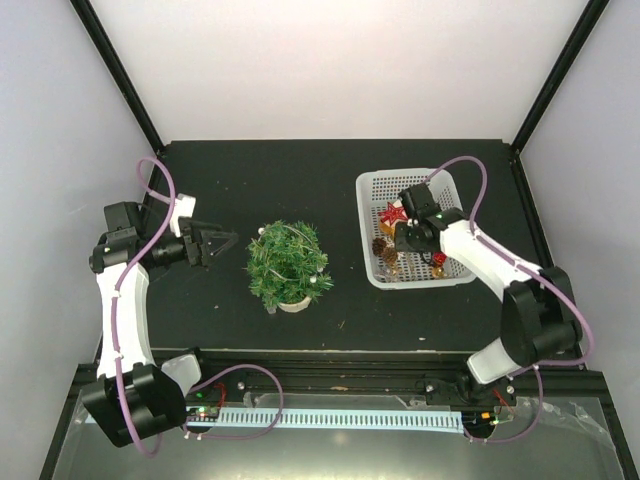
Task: Decorate the small christmas tree
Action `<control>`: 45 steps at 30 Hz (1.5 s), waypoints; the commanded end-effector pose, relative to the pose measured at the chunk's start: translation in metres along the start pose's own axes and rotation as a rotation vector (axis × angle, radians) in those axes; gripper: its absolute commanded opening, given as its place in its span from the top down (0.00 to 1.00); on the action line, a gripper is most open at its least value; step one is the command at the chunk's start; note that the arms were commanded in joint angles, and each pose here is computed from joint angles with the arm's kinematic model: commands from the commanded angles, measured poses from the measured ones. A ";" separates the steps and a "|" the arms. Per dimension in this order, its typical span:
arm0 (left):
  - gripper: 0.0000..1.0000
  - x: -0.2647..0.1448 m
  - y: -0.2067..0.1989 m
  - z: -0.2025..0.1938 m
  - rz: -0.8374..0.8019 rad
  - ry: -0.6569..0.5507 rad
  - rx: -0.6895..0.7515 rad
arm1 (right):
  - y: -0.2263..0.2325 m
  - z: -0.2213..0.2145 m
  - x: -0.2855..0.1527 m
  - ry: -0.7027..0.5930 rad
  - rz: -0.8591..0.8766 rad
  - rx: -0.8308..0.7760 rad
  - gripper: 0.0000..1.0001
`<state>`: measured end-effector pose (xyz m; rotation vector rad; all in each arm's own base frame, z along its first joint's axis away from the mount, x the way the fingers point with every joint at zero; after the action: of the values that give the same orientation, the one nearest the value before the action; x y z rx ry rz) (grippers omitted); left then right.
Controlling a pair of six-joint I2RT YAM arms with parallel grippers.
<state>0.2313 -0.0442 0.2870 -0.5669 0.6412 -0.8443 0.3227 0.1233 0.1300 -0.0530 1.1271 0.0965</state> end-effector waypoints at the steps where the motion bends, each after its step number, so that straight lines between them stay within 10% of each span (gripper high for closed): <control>1: 0.01 -0.003 -0.009 0.003 -0.026 -0.027 0.040 | -0.008 0.016 -0.040 -0.104 -0.030 0.003 0.99; 18: 0.01 -0.008 -0.016 0.001 0.013 -0.029 0.117 | 0.042 0.046 -0.208 -0.471 0.378 -0.285 0.99; 26: 0.01 -0.009 -0.015 0.001 0.037 -0.027 0.133 | 0.135 0.038 -0.285 -0.446 0.421 -0.657 0.99; 45: 0.01 -0.008 -0.012 0.001 0.052 -0.022 0.140 | 0.235 -0.023 -0.344 -0.460 0.708 -0.952 0.99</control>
<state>0.2215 -0.0457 0.2933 -0.4540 0.5883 -0.8263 0.1573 0.3241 0.4236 -0.4279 0.5503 1.0961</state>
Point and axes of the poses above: each gripper's point midway between its finger pads, its own x axis out along the fingers, its own y axis along the line the jaws close on, z = x × y, the point moved 4 cm from there along -x, back along the fingers, and after that the axes turned 8 degrees about -x, right-handed, at the moved point
